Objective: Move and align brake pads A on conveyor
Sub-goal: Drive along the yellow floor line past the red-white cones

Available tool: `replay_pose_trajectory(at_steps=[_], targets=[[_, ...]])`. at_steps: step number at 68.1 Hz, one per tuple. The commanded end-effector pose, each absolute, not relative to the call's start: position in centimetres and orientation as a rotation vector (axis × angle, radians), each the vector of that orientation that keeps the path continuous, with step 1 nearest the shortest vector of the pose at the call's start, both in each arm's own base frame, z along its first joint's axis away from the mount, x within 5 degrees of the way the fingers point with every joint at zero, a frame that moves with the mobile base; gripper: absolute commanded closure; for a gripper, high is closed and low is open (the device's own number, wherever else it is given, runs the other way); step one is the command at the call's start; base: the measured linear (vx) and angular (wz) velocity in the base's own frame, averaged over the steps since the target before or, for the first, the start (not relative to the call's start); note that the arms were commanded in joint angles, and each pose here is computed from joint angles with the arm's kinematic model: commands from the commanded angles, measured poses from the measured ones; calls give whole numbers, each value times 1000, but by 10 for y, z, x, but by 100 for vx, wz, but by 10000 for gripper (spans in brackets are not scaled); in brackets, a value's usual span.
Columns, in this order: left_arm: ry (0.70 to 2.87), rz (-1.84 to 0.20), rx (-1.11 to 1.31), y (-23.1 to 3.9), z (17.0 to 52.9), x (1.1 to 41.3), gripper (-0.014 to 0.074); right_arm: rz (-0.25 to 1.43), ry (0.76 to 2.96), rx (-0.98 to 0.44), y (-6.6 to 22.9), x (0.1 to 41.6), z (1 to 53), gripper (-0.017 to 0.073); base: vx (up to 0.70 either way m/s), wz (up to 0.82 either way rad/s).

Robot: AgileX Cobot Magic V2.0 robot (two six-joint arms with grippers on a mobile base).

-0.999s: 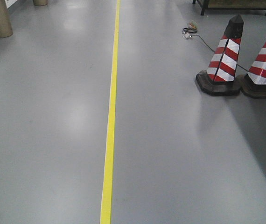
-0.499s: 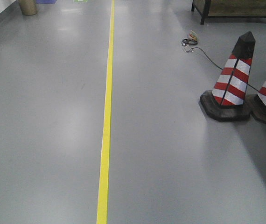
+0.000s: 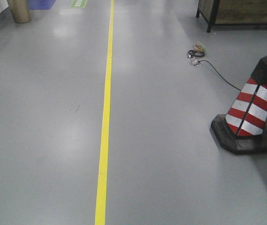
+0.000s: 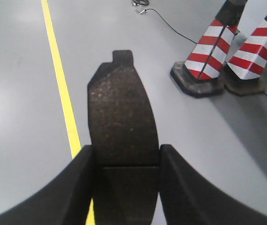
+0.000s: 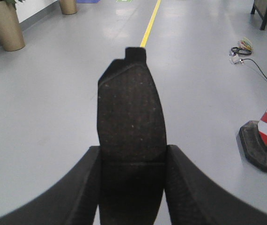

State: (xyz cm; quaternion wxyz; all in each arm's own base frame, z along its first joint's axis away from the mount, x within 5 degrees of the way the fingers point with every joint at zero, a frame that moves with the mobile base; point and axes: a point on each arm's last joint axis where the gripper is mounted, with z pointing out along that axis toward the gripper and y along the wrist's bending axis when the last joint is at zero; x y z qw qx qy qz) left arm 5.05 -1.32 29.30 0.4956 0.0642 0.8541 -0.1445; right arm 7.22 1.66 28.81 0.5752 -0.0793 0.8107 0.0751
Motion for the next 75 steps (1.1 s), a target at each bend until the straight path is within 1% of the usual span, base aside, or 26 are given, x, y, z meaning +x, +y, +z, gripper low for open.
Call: replay_pose_trajectory(at_steps=[1,43,75], targets=[[1961,-386,164,-15,309,53,599,173,1779,-177,16,74,306,566,69,-6],[1961,-386,164,-15,309,53,599,173,1777,-177,16,74,306,566,66,-7],[1961,-386,164,-16,309,53,599,171,1780,-178,16,74,306,566,51,0]])
